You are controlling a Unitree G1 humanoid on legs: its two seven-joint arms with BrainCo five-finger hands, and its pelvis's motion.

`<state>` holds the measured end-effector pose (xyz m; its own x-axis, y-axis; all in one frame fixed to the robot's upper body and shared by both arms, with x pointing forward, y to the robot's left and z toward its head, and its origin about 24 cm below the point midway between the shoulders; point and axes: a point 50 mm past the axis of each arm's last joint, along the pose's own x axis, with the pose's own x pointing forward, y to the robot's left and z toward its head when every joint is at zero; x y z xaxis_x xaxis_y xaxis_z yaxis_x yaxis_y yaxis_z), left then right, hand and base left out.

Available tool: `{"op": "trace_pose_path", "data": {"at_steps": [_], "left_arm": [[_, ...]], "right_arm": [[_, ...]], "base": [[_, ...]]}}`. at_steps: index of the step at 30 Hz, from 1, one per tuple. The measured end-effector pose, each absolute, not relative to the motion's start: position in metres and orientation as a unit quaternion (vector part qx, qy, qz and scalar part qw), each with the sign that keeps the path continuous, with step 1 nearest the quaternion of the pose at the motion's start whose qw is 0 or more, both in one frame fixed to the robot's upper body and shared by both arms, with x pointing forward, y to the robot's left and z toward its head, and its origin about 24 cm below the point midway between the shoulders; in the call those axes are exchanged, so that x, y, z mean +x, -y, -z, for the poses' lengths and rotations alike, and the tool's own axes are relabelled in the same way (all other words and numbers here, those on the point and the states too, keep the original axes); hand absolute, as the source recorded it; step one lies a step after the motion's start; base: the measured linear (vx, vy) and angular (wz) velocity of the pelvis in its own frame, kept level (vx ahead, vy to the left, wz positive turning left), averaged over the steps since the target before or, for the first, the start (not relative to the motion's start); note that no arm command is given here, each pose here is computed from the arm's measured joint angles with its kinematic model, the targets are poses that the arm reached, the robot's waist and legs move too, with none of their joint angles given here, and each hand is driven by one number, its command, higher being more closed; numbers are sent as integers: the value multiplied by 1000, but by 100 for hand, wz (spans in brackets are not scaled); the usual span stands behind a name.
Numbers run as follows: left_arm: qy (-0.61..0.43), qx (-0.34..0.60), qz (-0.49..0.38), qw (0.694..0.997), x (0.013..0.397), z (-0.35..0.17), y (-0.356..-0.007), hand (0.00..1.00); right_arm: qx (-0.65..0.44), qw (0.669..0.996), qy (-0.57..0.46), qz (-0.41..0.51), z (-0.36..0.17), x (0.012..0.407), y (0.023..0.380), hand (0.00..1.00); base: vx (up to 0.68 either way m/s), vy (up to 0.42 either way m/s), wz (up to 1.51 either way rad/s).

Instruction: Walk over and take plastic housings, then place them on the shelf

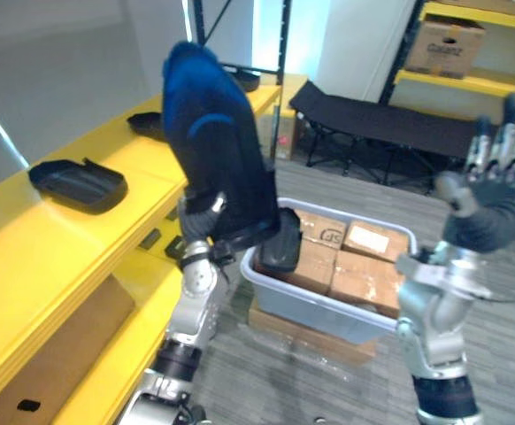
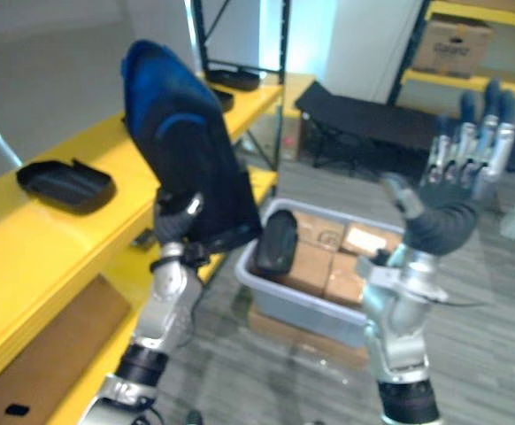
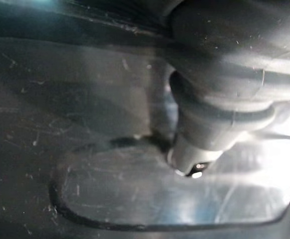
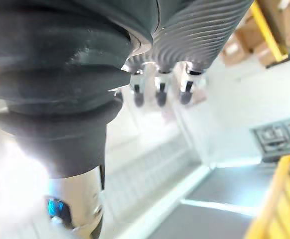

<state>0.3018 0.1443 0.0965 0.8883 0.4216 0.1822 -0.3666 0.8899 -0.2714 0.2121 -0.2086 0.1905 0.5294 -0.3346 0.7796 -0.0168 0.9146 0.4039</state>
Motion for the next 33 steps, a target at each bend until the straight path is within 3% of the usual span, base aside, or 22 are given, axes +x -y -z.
{"op": "trace_pose_path", "data": {"at_steps": [5, 10, 13, 17, 22, 28, 33], "left_arm": [[147, -90, -271, 947, 289, -89, -172, 100], [167, -93, -284, 940, 252, -81, -189, 100], [162, -85, -274, 944, 228, -74, -193, 100], [123, -84, -281, 948, 210, -56, -200, 100], [122, -72, -312, 940, 200, -55, -214, 100], [186, -18, -437, 880, 165, -83, -259, 100], [205, 33, -532, 821, 123, -91, -286, 100]], "right_arm": [[213, 882, 374, 191, -137, 199, 232, 0], [214, 913, 121, 325, -24, 171, 250, 0], [179, 904, 3, 388, 24, 142, 252, 0], [166, 878, -75, 443, 58, 117, 257, 0], [169, 884, -90, 428, 64, 117, 251, 0], [193, 920, -79, 333, 58, 160, 224, 0], [165, 967, -49, 186, 37, 207, 191, 0]], "base": [[10, -1, -9], [16, -2, -3], [41, -3, 2], [17, -4, 7], [-16, -5, 33], [2, -10, 62], [28, -24, 75]]}}
